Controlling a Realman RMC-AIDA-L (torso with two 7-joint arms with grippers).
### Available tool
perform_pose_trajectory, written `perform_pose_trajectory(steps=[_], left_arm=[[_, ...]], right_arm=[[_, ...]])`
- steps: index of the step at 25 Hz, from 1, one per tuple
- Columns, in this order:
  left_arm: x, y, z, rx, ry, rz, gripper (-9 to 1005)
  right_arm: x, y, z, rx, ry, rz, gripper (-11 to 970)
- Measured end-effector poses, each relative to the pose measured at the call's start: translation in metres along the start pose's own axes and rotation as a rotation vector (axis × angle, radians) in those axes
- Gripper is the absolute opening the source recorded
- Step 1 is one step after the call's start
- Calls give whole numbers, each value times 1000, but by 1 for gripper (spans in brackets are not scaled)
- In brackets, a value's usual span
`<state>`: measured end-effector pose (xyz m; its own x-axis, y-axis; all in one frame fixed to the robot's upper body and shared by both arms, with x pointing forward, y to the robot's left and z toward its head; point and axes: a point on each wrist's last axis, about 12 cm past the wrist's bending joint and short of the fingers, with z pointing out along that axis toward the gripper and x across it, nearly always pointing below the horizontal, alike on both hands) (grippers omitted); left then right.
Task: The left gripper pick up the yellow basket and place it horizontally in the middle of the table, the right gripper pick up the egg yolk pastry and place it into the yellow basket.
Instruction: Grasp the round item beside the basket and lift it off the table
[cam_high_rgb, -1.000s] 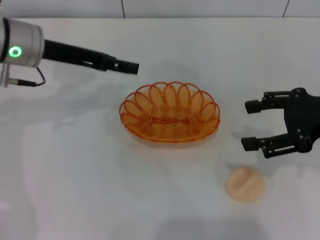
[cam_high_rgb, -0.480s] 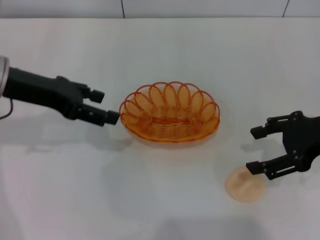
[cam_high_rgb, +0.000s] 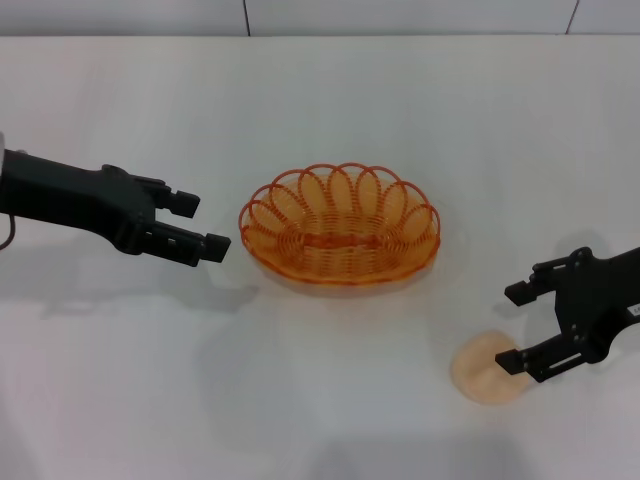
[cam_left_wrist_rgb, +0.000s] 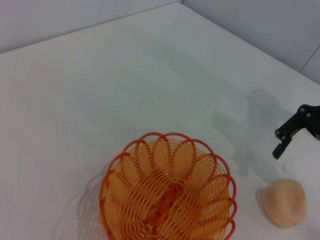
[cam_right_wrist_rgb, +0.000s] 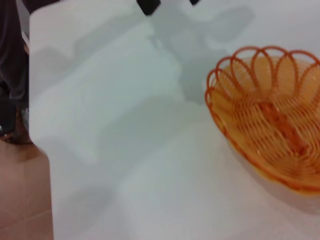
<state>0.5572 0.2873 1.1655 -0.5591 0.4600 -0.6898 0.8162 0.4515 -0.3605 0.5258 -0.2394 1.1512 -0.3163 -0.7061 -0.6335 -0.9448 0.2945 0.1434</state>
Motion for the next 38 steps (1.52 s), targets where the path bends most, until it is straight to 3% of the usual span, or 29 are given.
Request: perform_pose_trajectory(steps=[20, 31, 36, 38], left_arm=[[0, -2, 6, 13, -5, -15, 878], [3, -3, 7, 19, -6, -25, 877], [6, -3, 6, 19, -4, -30, 877], [7, -3, 6, 18, -4, -28, 876]], right_arm=[[2, 4, 21, -6, 87, 1, 796], [3, 6, 24, -14, 89, -1, 390], [-3, 7, 20, -9, 72, 9, 242], [-6, 8, 19, -7, 61, 3, 232]])
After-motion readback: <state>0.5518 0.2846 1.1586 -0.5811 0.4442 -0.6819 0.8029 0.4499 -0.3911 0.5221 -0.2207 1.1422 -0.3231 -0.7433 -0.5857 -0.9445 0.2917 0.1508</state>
